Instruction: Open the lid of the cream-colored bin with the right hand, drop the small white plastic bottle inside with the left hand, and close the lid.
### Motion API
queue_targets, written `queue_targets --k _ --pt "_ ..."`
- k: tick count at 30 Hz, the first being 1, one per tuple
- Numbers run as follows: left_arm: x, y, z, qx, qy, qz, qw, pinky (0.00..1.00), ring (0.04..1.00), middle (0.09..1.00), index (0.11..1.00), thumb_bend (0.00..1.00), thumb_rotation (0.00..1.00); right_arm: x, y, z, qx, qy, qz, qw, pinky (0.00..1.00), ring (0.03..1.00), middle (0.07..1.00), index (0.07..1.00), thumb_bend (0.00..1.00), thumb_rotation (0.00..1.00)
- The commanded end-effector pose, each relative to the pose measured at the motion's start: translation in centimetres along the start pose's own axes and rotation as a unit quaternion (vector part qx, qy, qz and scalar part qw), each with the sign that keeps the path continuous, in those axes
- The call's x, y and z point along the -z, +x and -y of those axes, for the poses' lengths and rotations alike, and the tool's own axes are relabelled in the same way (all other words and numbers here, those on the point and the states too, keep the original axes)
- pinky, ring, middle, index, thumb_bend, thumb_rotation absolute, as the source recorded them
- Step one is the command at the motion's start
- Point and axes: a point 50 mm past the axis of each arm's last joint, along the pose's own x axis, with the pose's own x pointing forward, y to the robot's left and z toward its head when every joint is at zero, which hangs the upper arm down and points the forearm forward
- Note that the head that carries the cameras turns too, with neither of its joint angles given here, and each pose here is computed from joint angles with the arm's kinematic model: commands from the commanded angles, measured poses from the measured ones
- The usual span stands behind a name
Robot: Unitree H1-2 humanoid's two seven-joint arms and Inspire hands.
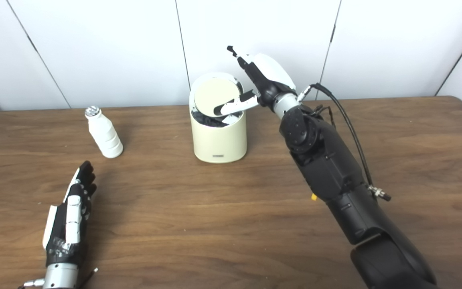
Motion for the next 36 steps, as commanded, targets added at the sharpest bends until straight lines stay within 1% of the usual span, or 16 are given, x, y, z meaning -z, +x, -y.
queue_targets --k 1,5,8,11,13,16,17,19,22,24,28,30,31,32,35,36 --pt "1.3 -0.4 0.4 0.002 -0.007 -0.013 1.0 1.0 0.994 0.989 0.982 0.57 0.99 -1.2 0.9 2.1 0.027 -0.044 0.027 0.998 0.97 0.985 0.956 0.974 0.92 0.28" --pt "1.3 -0.3 0.5 0.0 -0.013 -0.013 1.0 1.0 0.997 0.988 0.978 0.57 0.98 -0.9 0.9 2.1 0.029 -0.097 0.037 0.994 1.0 0.999 0.957 0.983 0.91 0.28" --pt "1.2 -0.3 0.6 0.001 -0.011 -0.014 1.0 1.0 0.999 0.992 0.981 0.56 0.99 -0.8 0.8 2.0 0.031 -0.126 0.041 0.991 1.0 1.0 0.958 0.987 0.92 0.26" --pt "1.2 -0.3 0.6 0.001 -0.012 -0.015 1.0 1.0 1.0 0.997 0.996 0.56 1.0 -0.7 0.6 2.0 0.032 -0.131 0.043 0.99 1.0 1.0 0.964 0.991 0.92 0.24" --pt "1.2 -0.4 0.6 0.001 -0.014 -0.011 1.0 1.0 0.997 0.992 0.997 0.55 1.0 -0.6 0.6 2.0 0.032 -0.13 0.043 0.99 1.0 1.0 0.963 0.992 0.91 0.24" --pt "1.2 -0.3 0.7 0.003 -0.013 -0.007 1.0 1.0 0.995 0.989 0.998 0.54 1.0 -0.6 0.5 2.0 0.032 -0.125 0.042 0.991 1.0 1.0 0.963 0.991 0.91 0.25" --pt "1.2 -0.3 0.7 0.001 -0.014 -0.007 1.0 1.0 0.994 0.987 0.997 0.54 1.0 -0.5 0.5 2.0 0.033 -0.119 0.042 0.991 1.0 1.0 0.963 0.99 0.91 0.25" --pt "1.2 -0.4 0.8 -0.002 -0.017 -0.008 1.0 1.0 0.986 0.976 0.988 0.55 0.99 -0.5 0.4 2.0 0.036 -0.104 0.041 0.993 1.0 1.0 0.959 0.982 0.89 0.29" --pt "1.2 -0.4 0.8 0.001 -0.02 -0.009 1.0 1.0 0.981 0.97 0.983 0.55 0.98 -0.6 0.4 2.3 0.043 -0.083 0.041 0.995 1.0 0.999 0.952 0.976 0.86 0.33" --pt "1.2 -0.4 0.7 0.001 -0.022 -0.007 1.0 1.0 0.979 0.967 0.979 0.55 0.98 -0.8 0.4 2.6 0.054 -0.05 0.04 0.997 0.99 0.982 0.942 0.97 0.85 0.36" --pt "1.1 -0.5 0.7 0.0 -0.019 -0.013 1.0 1.0 0.995 0.986 0.987 0.54 0.99 -1.6 0.3 3.8 0.076 0.017 0.033 0.996 0.86 0.928 0.926 0.952 0.83 0.38" --pt "1.2 -0.5 0.6 0.002 -0.017 -0.013 1.0 1.0 0.999 0.997 0.994 0.54 0.99 -1.9 0.2 4.5 0.086 0.055 0.03 0.994 0.79 0.893 0.913 0.944 0.82 0.42" --pt "1.3 -0.5 0.6 0.001 -0.015 -0.013 1.0 1.0 1.0 0.999 0.997 0.55 0.99 -1.8 0.0 4.8 0.091 0.07 0.028 0.993 0.77 0.882 0.911 0.943 0.82 0.44" --pt "1.4 -0.5 0.6 -0.001 -0.013 -0.014 1.0 1.0 1.0 1.0 0.995 0.56 1.0 -1.7 -0.1 5.1 0.094 0.088 0.023 0.991 0.75 0.876 0.913 0.942 0.81 0.48" --pt "1.4 -0.5 0.6 -0.005 -0.011 -0.016 1.0 1.0 1.0 0.993 0.988 0.57 0.99 -1.3 -0.7 5.7 0.098 0.127 0.007 0.987 0.77 0.881 0.92 0.944 0.77 0.53" --pt "1.3 -0.5 0.6 -0.006 -0.012 -0.017 1.0 1.0 1.0 0.992 0.986 0.57 0.99 -1.1 -1.1 5.8 0.099 0.133 -0.001 0.986 0.8 0.895 0.924 0.942 0.75 0.53"
